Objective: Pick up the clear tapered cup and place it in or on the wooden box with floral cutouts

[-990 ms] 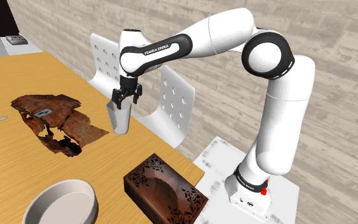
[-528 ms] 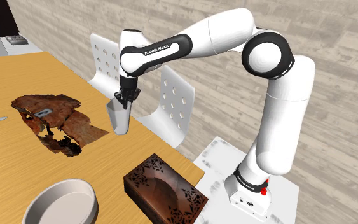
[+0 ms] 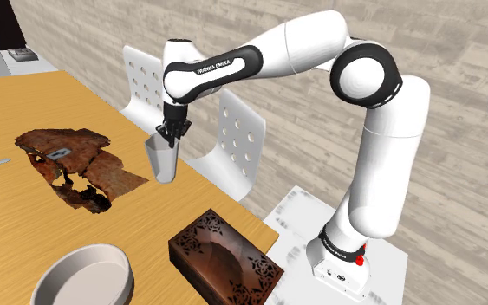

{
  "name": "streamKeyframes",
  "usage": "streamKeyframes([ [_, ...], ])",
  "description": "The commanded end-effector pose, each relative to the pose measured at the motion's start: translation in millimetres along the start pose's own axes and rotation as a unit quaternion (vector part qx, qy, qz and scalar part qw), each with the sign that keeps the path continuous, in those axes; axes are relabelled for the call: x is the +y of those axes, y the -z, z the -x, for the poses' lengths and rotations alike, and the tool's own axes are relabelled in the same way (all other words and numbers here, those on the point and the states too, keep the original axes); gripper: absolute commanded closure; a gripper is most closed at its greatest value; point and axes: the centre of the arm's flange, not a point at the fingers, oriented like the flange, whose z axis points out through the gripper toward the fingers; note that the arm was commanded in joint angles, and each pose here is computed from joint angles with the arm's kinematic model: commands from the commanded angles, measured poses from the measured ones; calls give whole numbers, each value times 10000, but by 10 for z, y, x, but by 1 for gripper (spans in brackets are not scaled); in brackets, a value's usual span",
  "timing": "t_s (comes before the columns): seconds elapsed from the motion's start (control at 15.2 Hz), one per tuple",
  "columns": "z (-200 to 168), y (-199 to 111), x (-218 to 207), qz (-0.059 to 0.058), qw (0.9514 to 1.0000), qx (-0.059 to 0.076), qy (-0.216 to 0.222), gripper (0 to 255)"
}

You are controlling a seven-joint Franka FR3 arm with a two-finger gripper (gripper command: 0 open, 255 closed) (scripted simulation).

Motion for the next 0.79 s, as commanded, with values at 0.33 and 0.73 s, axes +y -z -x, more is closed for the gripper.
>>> streamKeyframes([
  [0.33,-10,342,-30,2,10000,-1,-1,255],
  [0.73,-16,657,-60,2,10000,-1,-1,255],
])
